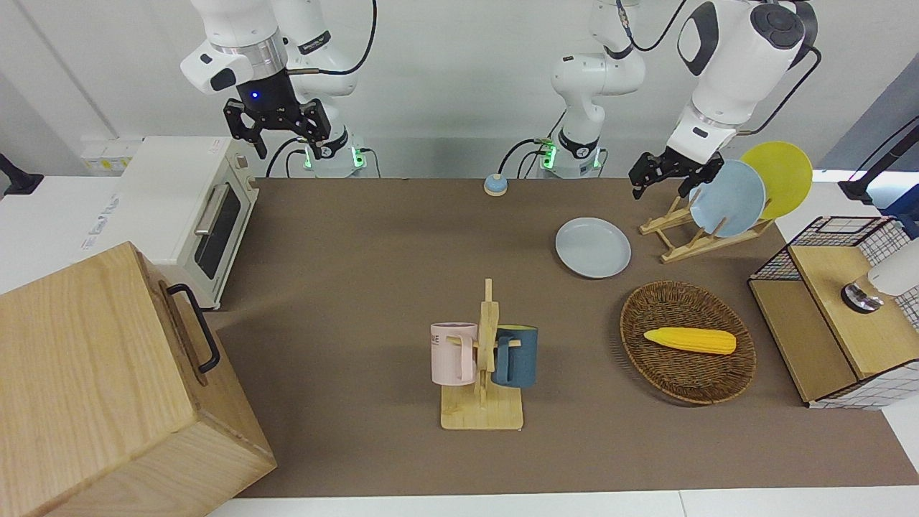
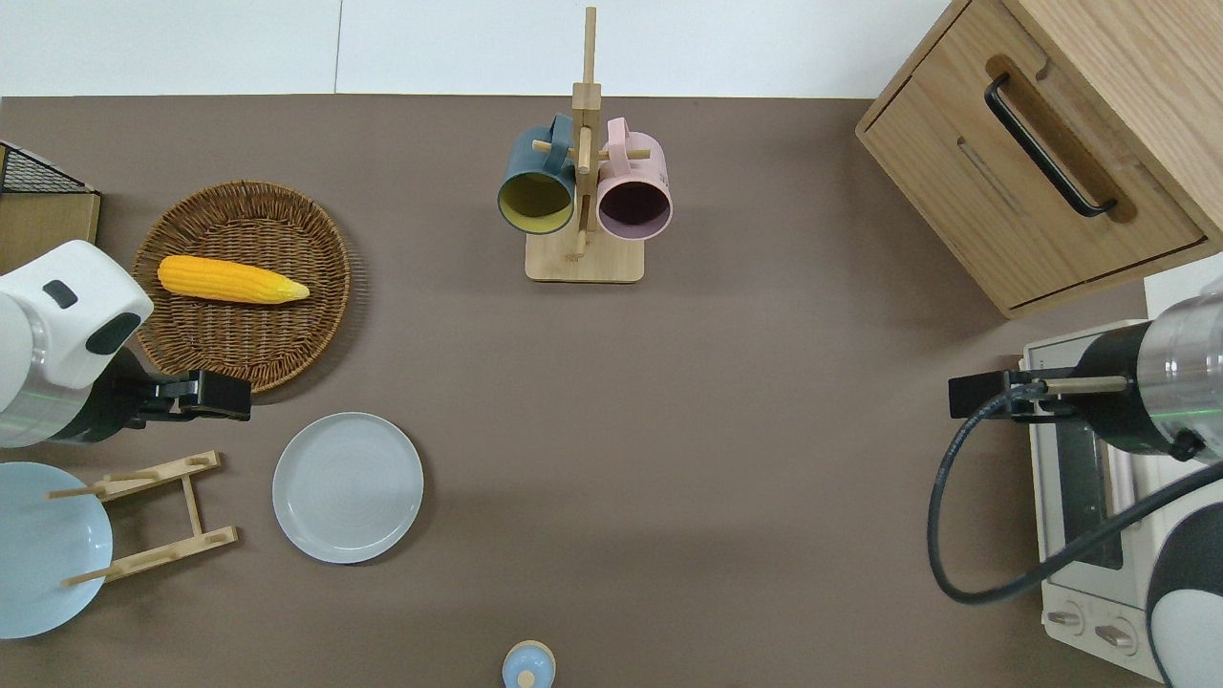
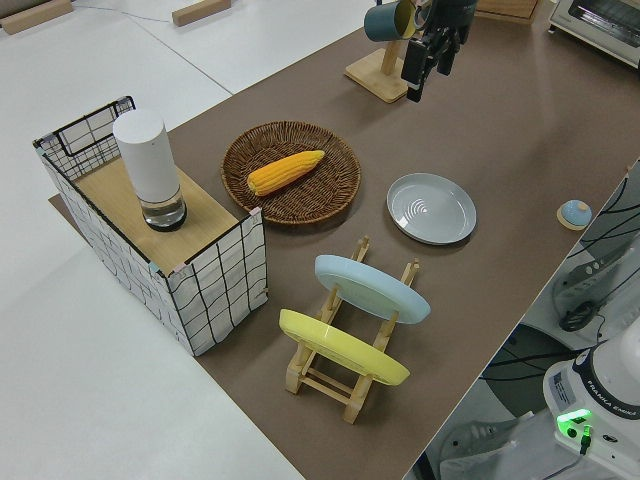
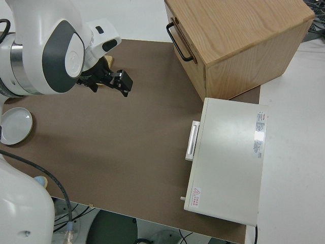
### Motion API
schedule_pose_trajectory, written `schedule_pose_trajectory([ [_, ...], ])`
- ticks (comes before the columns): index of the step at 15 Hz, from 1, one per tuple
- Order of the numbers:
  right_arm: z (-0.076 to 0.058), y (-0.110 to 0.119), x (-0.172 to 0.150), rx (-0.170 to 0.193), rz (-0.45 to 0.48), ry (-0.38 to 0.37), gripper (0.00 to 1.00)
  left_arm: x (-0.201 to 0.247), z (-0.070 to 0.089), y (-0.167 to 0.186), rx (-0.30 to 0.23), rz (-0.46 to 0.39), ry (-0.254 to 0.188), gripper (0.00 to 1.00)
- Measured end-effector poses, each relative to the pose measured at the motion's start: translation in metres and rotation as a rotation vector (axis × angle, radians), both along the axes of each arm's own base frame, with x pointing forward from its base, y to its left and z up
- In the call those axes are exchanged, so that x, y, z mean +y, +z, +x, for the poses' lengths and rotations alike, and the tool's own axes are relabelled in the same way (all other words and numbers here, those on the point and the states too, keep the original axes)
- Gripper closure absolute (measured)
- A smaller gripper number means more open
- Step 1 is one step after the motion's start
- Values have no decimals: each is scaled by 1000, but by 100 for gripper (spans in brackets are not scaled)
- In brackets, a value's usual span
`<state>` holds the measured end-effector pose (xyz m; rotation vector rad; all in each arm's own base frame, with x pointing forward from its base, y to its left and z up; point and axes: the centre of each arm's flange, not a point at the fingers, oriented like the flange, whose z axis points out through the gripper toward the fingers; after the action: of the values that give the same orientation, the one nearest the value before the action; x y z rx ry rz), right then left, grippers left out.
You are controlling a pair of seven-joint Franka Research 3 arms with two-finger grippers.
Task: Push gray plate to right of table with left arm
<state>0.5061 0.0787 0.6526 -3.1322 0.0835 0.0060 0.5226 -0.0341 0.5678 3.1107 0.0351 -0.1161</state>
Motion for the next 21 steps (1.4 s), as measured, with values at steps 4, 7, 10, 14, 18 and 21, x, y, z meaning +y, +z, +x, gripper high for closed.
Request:
schedule_pose_trajectory([
  [4, 0, 0, 0, 0, 0, 0, 0, 2, -2, -14, 28, 1, 4, 0],
  [7, 0, 0, 0, 0, 0, 0, 0, 6, -6, -37, 71, 3, 9, 0],
  [10, 0, 0, 0, 0, 0, 0, 0, 10, -11, -61, 103, 4, 14, 0],
  [14, 0, 0, 0, 0, 0, 0, 0, 16, -17, -91, 121, 4, 24, 0],
  [18, 0, 0, 0, 0, 0, 0, 0, 25, -26, -118, 142, 3, 41, 1],
  [21, 0, 0, 0, 0, 0, 0, 0, 33, -34, -134, 147, -2, 60, 2],
])
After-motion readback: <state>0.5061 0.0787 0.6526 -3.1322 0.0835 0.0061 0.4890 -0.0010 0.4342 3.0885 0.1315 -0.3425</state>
